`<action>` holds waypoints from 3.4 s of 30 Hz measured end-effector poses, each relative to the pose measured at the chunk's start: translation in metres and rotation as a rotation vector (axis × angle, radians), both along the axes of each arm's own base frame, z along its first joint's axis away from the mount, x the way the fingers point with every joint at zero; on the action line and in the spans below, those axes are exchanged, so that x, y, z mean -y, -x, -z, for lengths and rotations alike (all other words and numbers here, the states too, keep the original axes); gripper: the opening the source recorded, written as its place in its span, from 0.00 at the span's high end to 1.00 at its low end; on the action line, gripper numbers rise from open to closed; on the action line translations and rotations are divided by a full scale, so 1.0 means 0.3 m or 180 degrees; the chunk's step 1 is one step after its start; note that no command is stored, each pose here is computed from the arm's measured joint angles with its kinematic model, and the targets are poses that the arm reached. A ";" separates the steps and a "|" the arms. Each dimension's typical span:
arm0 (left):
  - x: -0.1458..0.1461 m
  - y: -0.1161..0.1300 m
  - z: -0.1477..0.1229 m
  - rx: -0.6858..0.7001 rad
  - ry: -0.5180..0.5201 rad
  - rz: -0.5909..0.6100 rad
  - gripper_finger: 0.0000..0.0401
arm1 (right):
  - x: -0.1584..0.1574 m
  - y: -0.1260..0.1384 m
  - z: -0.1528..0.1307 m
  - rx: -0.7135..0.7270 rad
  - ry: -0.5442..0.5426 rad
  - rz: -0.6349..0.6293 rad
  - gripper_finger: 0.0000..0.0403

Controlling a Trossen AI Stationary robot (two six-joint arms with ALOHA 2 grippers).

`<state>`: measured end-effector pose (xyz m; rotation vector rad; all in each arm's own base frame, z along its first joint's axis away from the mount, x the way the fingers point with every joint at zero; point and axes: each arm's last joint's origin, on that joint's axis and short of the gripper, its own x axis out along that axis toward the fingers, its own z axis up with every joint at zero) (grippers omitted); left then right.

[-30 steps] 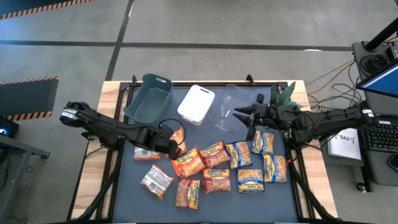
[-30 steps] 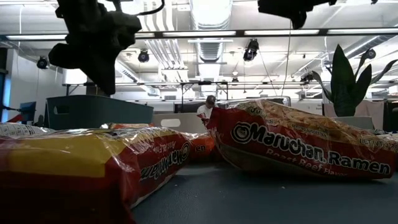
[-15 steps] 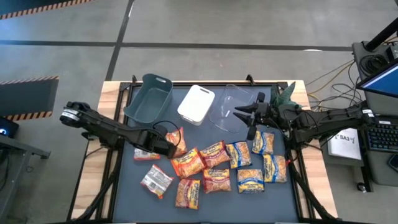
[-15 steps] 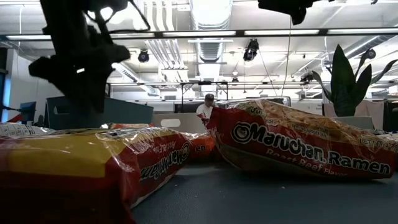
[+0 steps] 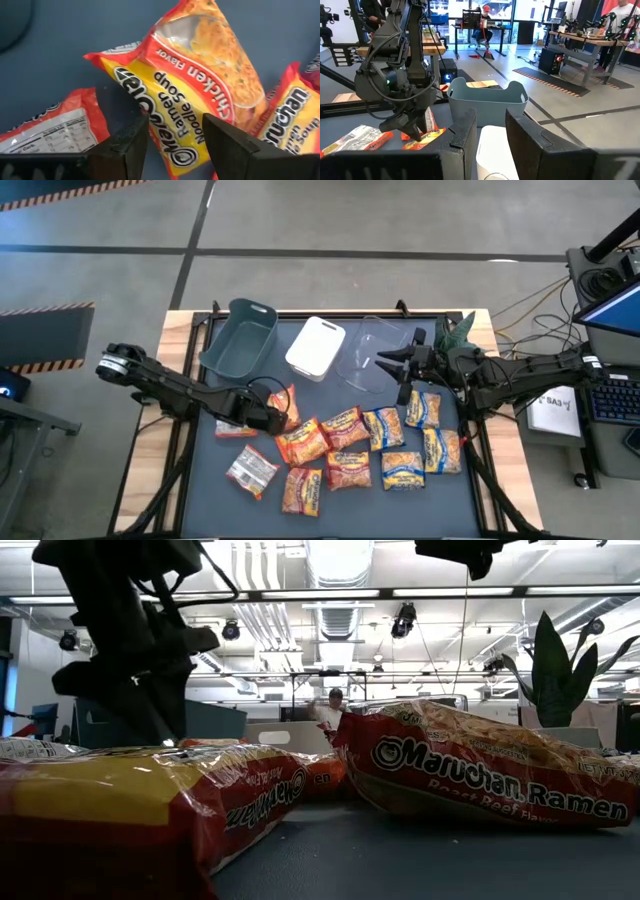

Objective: Sort Maruchan noodles
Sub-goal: Put the orange noodle pack into the blue bin

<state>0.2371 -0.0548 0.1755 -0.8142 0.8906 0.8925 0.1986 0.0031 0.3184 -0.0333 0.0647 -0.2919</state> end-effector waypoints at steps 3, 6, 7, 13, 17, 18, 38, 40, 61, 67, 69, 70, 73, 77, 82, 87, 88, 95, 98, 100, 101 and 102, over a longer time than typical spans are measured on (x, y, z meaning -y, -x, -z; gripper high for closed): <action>-0.003 0.006 0.009 -0.0010 -0.0058 -0.0019 0.58 | 0.000 0.000 0.000 0.0001 0.0000 0.0000 0.76; -0.006 0.014 0.022 -0.0027 -0.0058 -0.0055 0.58 | 0.000 0.000 0.000 0.0001 0.0000 0.0000 0.76; -0.006 0.015 0.025 -0.0025 -0.0063 -0.0064 0.58 | 0.000 0.000 0.000 0.0001 -0.0001 0.0000 0.76; -0.006 0.006 0.039 0.0191 -0.0094 -0.0091 0.58 | 0.000 0.000 0.000 0.0001 -0.0001 0.0000 0.76; -0.008 0.009 0.058 0.0283 -0.0088 -0.0100 0.61 | 0.000 0.000 0.000 0.0000 0.0001 0.0000 0.76; -0.008 0.009 0.062 0.0317 -0.0087 -0.0105 0.62 | 0.000 0.000 0.000 0.0001 0.0002 0.0000 0.76; -0.006 0.009 0.070 0.0407 -0.0150 -0.0117 0.99 | 0.000 0.000 0.000 -0.0005 0.0020 -0.0001 0.76; -0.003 0.009 0.069 0.0414 -0.0151 -0.0103 0.99 | 0.000 0.000 0.000 -0.0005 0.0021 -0.0001 0.76; 0.100 -0.067 -0.170 -0.0197 -0.1414 0.2184 1.00 | 0.000 0.000 0.000 -0.0005 0.0022 0.0000 0.76; 0.105 -0.068 -0.188 -0.0286 -0.1492 0.2360 1.00 | 0.000 0.000 0.000 -0.0009 0.0032 -0.0002 0.76; 0.109 -0.066 -0.188 -0.0294 -0.1503 0.2394 1.00 | 0.000 0.000 0.000 -0.0009 0.0032 -0.0001 0.76; 0.110 -0.065 -0.188 -0.0294 -0.1505 0.2394 1.00 | 0.000 0.000 0.000 -0.0007 0.0032 -0.0001 0.76; 0.108 -0.067 -0.199 -0.0317 -0.1547 0.2404 1.00 | 0.000 0.000 0.000 -0.0009 0.0032 -0.0001 0.76; 0.111 -0.081 -0.266 -0.0265 -0.1678 0.2471 1.00 | 0.000 0.000 0.000 -0.0008 0.0031 -0.0002 0.76; 0.113 -0.092 -0.371 -0.0280 -0.1808 0.2614 1.00 | 0.000 0.000 0.000 -0.0007 0.0031 0.0000 0.76; 0.104 -0.082 -0.475 -0.0405 -0.1971 0.2663 1.00 | 0.000 0.000 0.000 -0.0005 0.0022 0.0000 0.76; 0.101 -0.079 -0.491 -0.0426 -0.1985 0.2669 1.00 | 0.000 0.000 0.000 -0.0004 0.0023 0.0000 0.76; 0.032 -0.061 -0.554 -0.0771 -0.2029 0.2532 1.00 | 0.000 0.000 0.000 -0.0004 0.0022 0.0001 0.76; -0.017 -0.056 -0.565 -0.0993 -0.2017 0.2479 1.00 | 0.000 0.000 0.000 -0.0005 0.0021 0.0000 0.76; -0.052 -0.054 -0.569 -0.1145 -0.2015 0.2465 1.00 | 0.000 0.000 0.000 -0.0004 0.0021 -0.0001 0.76; -0.070 -0.052 -0.570 -0.1235 -0.2013 0.2468 1.00 | 0.000 0.000 0.000 -0.0004 0.0021 0.0000 0.76; -0.089 -0.049 -0.570 -0.1327 -0.2006 0.2469 1.00 | 0.000 0.000 0.000 -0.0005 0.0021 0.0000 0.76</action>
